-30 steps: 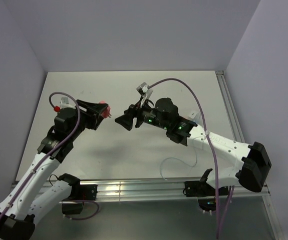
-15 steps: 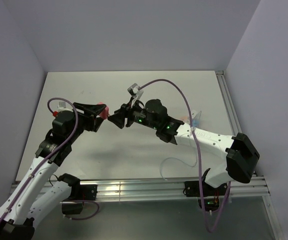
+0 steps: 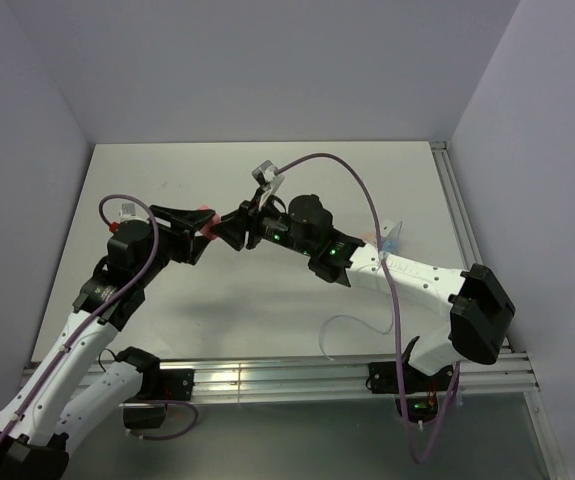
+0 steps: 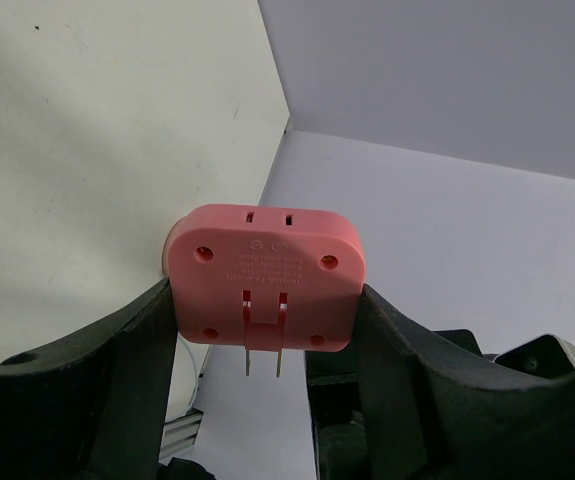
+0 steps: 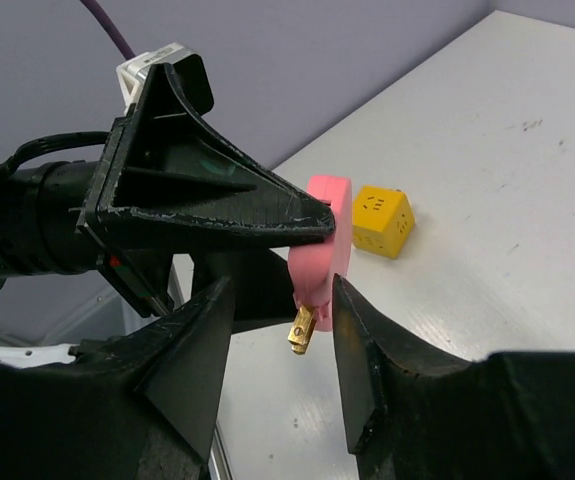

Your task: Insert the plug

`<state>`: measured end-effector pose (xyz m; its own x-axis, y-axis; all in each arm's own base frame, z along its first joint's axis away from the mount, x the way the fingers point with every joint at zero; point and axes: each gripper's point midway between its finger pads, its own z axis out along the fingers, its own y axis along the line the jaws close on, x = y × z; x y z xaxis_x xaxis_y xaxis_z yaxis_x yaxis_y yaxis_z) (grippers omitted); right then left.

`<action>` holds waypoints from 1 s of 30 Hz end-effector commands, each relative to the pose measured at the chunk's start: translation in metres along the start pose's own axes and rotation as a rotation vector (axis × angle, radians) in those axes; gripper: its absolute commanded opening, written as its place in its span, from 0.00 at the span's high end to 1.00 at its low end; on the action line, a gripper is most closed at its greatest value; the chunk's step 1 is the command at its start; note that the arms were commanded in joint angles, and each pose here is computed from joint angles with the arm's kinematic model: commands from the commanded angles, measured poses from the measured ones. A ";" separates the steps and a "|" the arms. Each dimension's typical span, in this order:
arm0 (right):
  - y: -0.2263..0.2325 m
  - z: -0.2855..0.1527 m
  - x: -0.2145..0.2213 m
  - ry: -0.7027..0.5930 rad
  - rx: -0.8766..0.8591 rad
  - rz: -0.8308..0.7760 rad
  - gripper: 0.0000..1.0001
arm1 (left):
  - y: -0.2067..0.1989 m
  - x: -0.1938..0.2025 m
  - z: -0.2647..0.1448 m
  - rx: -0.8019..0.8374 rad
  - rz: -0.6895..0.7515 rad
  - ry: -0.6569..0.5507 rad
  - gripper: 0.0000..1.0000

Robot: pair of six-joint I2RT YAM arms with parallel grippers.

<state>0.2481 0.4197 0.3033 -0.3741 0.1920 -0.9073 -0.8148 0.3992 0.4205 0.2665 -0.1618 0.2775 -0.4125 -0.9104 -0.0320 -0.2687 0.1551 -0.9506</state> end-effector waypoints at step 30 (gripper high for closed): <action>-0.018 0.004 0.001 0.001 0.092 -0.029 1.00 | -0.037 0.018 -0.016 0.238 0.256 0.068 0.01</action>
<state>0.2659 0.4271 0.2807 -0.3881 0.1511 -0.9092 -0.7809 0.4701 0.4114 0.2611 -0.1694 0.2787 -0.4737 -0.8713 -0.1280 -0.1834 0.2398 -0.9533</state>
